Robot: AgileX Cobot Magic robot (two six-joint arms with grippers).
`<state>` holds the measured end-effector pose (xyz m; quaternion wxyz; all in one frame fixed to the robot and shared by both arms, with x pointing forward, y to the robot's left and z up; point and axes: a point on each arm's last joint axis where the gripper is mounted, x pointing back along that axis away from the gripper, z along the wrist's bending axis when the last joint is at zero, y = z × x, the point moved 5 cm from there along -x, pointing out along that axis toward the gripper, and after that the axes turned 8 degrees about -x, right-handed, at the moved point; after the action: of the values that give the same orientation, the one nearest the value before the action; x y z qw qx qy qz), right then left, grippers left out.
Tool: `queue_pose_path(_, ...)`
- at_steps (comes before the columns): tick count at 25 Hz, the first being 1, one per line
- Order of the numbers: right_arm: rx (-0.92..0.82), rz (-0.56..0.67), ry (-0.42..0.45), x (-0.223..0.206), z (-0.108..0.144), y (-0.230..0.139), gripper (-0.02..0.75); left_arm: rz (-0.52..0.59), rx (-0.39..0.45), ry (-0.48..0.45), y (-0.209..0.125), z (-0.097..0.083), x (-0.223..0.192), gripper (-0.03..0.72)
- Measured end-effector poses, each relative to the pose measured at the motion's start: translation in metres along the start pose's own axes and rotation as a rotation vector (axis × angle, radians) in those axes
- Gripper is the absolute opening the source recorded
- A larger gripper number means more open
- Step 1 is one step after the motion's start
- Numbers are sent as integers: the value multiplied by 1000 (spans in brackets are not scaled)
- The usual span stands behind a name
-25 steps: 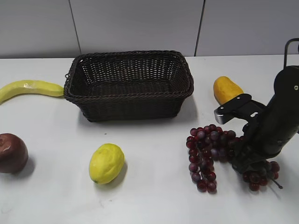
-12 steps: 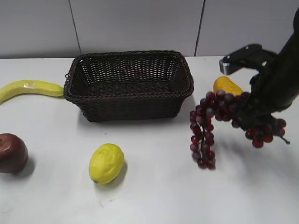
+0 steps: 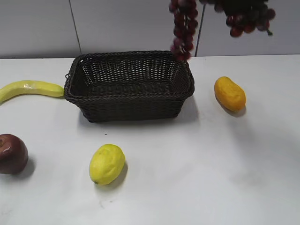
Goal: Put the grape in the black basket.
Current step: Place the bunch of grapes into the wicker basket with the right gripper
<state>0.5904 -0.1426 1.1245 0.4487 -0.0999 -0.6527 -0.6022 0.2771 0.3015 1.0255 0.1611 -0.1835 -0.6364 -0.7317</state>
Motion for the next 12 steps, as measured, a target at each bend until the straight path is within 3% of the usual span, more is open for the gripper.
queue_pose_path(6, 13, -194, 74, 17, 13, 37, 312, 0, 0, 0, 0, 0, 0, 489)
queue_pose_path(12, 5, -152, 124, -25, 18, 34, 311, 0, 0, 0, 0, 0, 0, 489)
